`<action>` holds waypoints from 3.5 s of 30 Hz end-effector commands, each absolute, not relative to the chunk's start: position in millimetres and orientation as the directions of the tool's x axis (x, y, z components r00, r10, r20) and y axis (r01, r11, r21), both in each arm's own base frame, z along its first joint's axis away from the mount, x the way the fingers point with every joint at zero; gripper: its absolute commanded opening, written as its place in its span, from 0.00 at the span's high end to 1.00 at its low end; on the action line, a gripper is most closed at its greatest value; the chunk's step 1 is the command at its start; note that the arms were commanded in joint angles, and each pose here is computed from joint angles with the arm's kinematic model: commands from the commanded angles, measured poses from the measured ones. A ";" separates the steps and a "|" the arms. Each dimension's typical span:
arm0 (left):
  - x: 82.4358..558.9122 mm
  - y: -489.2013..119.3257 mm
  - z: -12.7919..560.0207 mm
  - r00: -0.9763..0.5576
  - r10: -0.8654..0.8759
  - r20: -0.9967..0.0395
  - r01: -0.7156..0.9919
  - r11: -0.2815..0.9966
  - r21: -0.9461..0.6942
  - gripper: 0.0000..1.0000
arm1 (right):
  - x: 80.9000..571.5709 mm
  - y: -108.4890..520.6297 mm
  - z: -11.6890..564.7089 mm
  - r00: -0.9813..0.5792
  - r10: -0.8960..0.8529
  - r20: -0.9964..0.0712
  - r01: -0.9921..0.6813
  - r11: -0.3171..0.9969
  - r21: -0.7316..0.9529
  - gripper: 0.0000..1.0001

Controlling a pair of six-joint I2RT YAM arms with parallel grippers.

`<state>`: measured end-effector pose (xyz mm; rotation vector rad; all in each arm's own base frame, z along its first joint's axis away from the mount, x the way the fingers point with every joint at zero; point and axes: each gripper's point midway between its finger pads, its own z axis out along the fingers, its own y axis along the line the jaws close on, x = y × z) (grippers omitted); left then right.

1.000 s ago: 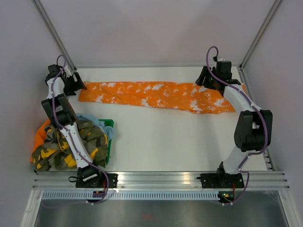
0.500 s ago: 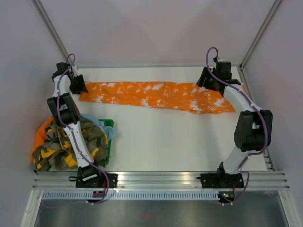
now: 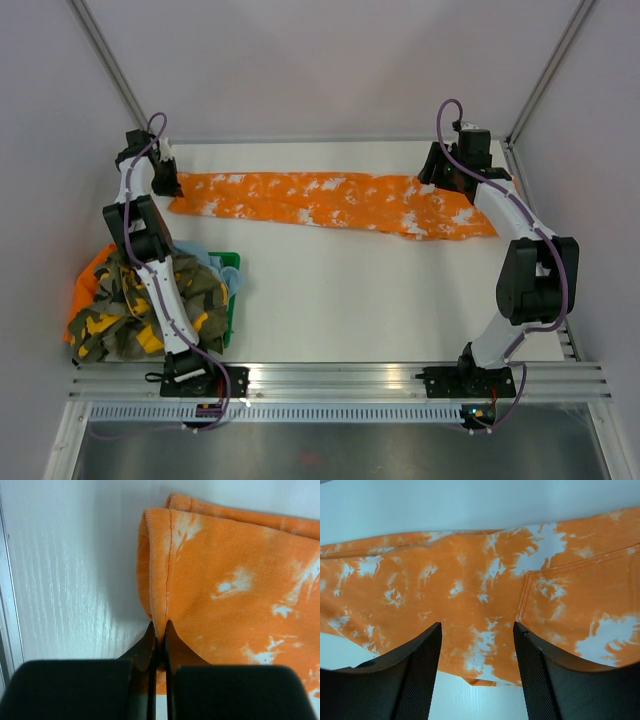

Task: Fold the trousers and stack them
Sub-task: Fold the trousers

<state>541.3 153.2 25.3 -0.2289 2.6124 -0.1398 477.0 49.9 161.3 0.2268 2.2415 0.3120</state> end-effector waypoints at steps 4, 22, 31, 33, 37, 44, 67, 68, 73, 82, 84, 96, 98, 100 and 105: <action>549.4 154.9 135.4 -0.739 -0.140 -0.659 -0.113 0.990 -0.085 0.98 | 463.0 69.1 154.7 -0.646 0.259 -0.718 0.022 0.946 0.322 0.34; 528.4 -66.3 263.0 -0.619 -0.109 -0.778 0.070 0.979 -0.193 0.98 | 491.1 163.5 153.7 -0.524 0.677 -0.517 -0.049 0.582 0.812 0.37; 502.4 -166.0 288.9 -0.605 -0.134 -0.785 0.178 0.938 -0.297 0.98 | 517.2 231.3 129.4 -0.587 0.675 -0.447 -0.085 0.497 0.863 0.63; 497.5 -189.3 297.8 -0.592 -0.132 -0.795 0.229 0.919 -0.322 0.98 | 513.7 242.9 120.4 -0.610 0.663 -0.435 -0.090 0.487 0.869 0.77; 491.1 -213.5 307.1 -0.591 -0.134 -0.796 0.269 0.897 -0.350 0.98 | 500.4 250.3 108.0 -0.653 0.609 -0.450 -0.102 0.518 0.849 0.97; 480.3 -273.5 297.7 -0.609 -0.154 -0.778 0.293 0.868 -0.401 0.98 | 506.0 175.1 160.0 -0.563 0.609 -0.559 -0.108 0.616 0.780 0.98; 470.9 -441.0 205.6 -0.735 -0.208 -0.646 0.335 0.716 -0.612 0.98 | 460.4 -18.2 250.5 -0.419 0.548 -0.724 0.095 0.819 0.566 0.40; 471.6 -445.8 203.2 -0.734 -0.212 -0.645 0.338 0.710 -0.618 0.98 | 459.7 -18.3 248.3 -0.421 0.549 -0.722 0.097 0.819 0.566 0.40; 462.7 -472.0 190.9 -0.752 -0.209 -0.626 0.347 0.681 -0.645 0.98 | 457.9 -15.4 243.3 -0.429 0.551 -0.716 0.088 0.814 0.573 0.40; 478.6 -495.4 168.2 -0.738 -0.315 -0.597 0.289 0.652 -0.701 0.98 | 455.4 -13.7 242.1 -0.431 0.547 -0.717 0.080 0.815 0.574 0.39; 482.1 -495.7 156.5 -0.739 -0.321 -0.592 0.272 0.662 -0.698 0.98 | 454.7 -12.6 240.5 -0.436 0.546 -0.715 0.076 0.815 0.575 0.39; 480.3 -456.7 208.1 -0.691 -0.271 -0.670 0.338 0.698 -0.631 0.09 | 459.3 0.1 243.3 -0.455 0.514 -0.727 -0.014 0.812 0.583 0.38; 490.6 -413.1 221.0 -0.666 -0.306 -0.680 0.292 0.732 -0.616 0.09 | 462.9 6.6 238.4 -0.470 0.503 -0.726 -0.021 0.815 0.578 0.38; 490.7 -371.6 212.4 -0.667 -0.324 -0.670 0.229 0.767 -0.599 0.09 | 465.9 26.2 233.9 -0.499 0.464 -0.732 -0.058 0.825 0.562 0.38; 489.1 -251.8 172.7 -0.645 -0.392 -0.656 0.048 0.836 -0.546 0.11 | 481.2 72.2 183.9 -0.601 0.379 -0.704 -0.054 0.859 0.509 0.50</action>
